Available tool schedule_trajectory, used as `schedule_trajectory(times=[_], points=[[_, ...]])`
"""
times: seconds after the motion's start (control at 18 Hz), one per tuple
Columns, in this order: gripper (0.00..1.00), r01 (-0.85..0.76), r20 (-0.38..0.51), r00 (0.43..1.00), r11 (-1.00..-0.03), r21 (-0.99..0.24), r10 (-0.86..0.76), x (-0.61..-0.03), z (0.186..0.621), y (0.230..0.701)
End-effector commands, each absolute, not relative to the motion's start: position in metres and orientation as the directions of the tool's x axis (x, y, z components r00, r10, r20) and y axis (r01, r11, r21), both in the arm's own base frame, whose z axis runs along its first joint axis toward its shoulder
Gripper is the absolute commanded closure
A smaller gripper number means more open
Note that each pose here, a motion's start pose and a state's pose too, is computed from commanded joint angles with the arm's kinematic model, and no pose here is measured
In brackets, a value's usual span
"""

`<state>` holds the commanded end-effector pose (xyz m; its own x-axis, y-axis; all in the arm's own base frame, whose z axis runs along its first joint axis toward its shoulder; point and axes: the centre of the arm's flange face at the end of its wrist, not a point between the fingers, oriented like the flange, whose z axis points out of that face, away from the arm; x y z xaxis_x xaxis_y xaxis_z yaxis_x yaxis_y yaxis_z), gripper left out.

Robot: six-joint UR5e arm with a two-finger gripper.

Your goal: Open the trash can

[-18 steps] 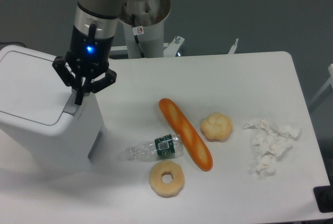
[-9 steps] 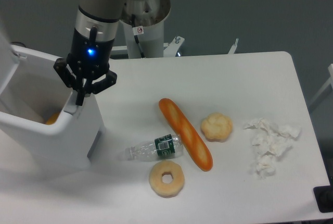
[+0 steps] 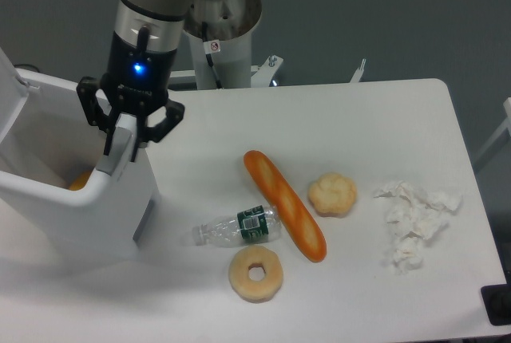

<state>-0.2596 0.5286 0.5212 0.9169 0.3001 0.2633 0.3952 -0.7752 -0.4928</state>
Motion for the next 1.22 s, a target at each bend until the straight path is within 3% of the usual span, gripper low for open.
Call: schedule_trajectory(times=[0.33,0.72,0.89,1.06,1.22], points=[[0.0,0.309,0.131,0.95,-0.803,-0.51,0.283,-0.351,0.506,0.476],[0.0,0.41,0.037,0.909,-0.87,-0.273,0.416,-0.46,0.39,0.431],[0.0,0.242,-0.027,0.967,-0.947,-0.212,0.253,-0.494,0.366,0.402],[0.0,0.164,-0.057,0.983,-0.975,-0.147,0.174,-0.524,0.344,0.382],[0.0,-0.031,-0.082,0.996,-0.994,-0.107,-0.022,-0.535,0.333,0.374]])
